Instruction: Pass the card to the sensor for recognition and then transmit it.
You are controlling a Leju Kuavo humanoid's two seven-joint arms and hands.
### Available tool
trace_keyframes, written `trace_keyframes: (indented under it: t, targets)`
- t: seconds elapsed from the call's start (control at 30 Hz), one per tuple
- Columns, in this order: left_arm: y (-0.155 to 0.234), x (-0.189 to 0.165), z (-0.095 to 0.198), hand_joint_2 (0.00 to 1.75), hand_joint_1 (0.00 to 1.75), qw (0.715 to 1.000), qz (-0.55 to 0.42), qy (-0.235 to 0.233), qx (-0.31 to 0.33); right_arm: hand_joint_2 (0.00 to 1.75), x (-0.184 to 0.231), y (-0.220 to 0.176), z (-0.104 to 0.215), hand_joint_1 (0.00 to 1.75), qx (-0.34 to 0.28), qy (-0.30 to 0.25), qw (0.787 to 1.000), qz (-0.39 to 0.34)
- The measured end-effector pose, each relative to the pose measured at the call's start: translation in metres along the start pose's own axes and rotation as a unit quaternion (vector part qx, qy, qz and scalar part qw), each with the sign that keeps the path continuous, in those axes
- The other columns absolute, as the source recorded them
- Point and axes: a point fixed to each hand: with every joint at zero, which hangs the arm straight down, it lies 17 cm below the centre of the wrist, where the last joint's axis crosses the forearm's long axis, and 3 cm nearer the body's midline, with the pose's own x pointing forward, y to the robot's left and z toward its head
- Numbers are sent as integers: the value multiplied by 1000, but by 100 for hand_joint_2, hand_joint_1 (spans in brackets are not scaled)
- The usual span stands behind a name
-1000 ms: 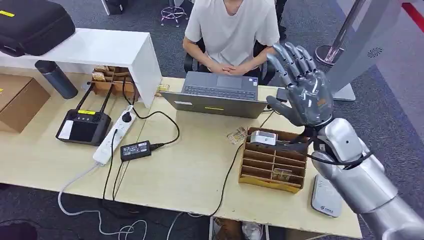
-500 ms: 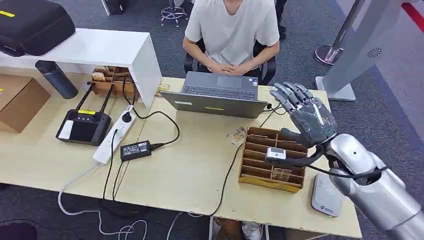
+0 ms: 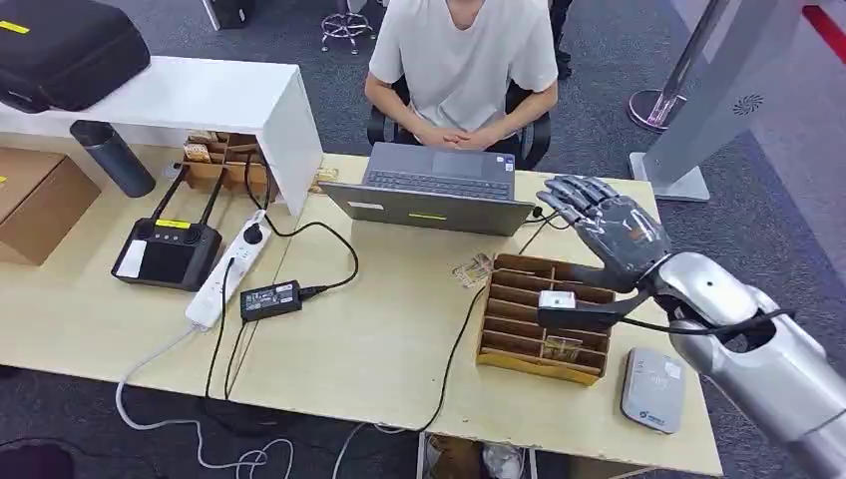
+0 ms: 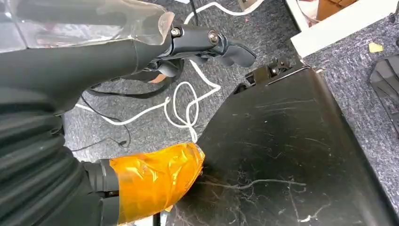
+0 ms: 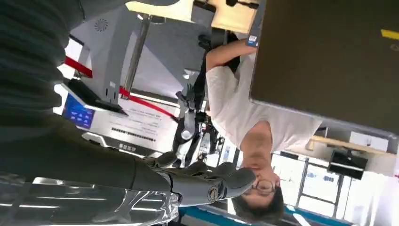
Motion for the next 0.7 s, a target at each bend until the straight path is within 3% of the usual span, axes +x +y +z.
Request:
trace_keyframes:
  t: [0.23,0.7]
  targets:
    - [-1,-2,0,175,0,1000,-19,3,-2,175,-1,-4,-9,0,40,-15,999,-23]
    - [-2,-6,1,175,0,999,-43,5,-6,175,2,-26,-21,0,33,-27,999,-21]
